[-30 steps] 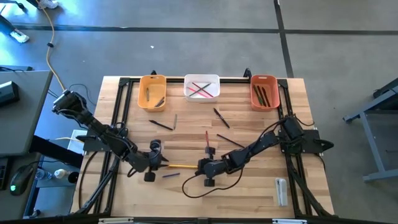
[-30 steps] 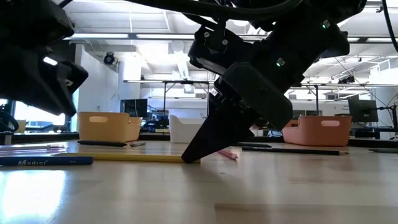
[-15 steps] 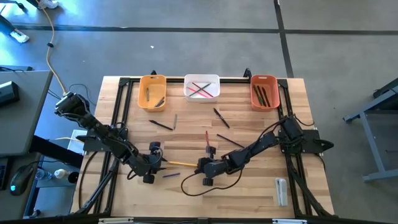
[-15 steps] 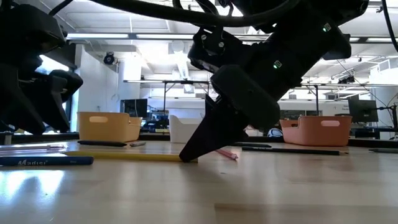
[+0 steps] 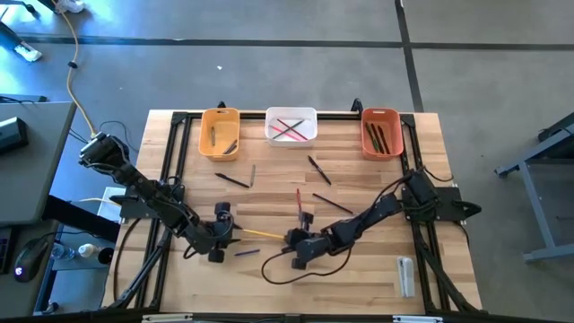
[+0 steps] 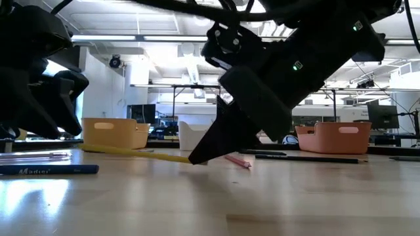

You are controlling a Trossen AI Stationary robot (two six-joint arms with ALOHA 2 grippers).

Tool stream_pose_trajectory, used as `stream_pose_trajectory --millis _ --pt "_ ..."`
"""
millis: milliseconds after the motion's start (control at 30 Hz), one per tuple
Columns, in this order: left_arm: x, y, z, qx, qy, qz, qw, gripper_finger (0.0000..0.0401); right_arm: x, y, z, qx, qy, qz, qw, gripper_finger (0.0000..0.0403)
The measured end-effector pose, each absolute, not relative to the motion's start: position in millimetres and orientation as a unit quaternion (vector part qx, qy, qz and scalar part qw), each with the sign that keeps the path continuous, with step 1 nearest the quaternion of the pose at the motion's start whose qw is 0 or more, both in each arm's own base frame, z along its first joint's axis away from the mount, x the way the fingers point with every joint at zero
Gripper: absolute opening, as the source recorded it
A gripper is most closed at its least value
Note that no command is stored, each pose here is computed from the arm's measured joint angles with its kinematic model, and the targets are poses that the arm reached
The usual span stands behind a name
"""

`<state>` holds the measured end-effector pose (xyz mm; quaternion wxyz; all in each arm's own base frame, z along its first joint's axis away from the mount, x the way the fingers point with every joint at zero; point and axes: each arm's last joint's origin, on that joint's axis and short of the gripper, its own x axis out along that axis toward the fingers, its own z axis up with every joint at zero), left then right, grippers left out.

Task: Sort crayons/erasers/pens/pencils in bins
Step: Put the yellow color pencil into the white bin

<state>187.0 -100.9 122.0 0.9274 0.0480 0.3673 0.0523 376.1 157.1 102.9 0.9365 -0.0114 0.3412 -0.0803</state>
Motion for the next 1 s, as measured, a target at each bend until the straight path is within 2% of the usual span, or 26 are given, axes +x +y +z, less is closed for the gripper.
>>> stream_pose_trajectory --millis 400,600,1000 --pt "196 -105 132 0.096 0.367 0.052 0.924 0.015 379 160 108 -0.013 0.318 -0.066 0.946 0.0005" --pt "211 -108 129 0.131 0.419 0.053 0.897 0.0146 380 161 109 -0.015 0.315 -0.06 0.947 0.0005" --pt "230 -116 123 0.159 0.45 0.044 0.878 0.0108 379 164 110 -0.016 0.312 -0.052 0.949 0.0005"
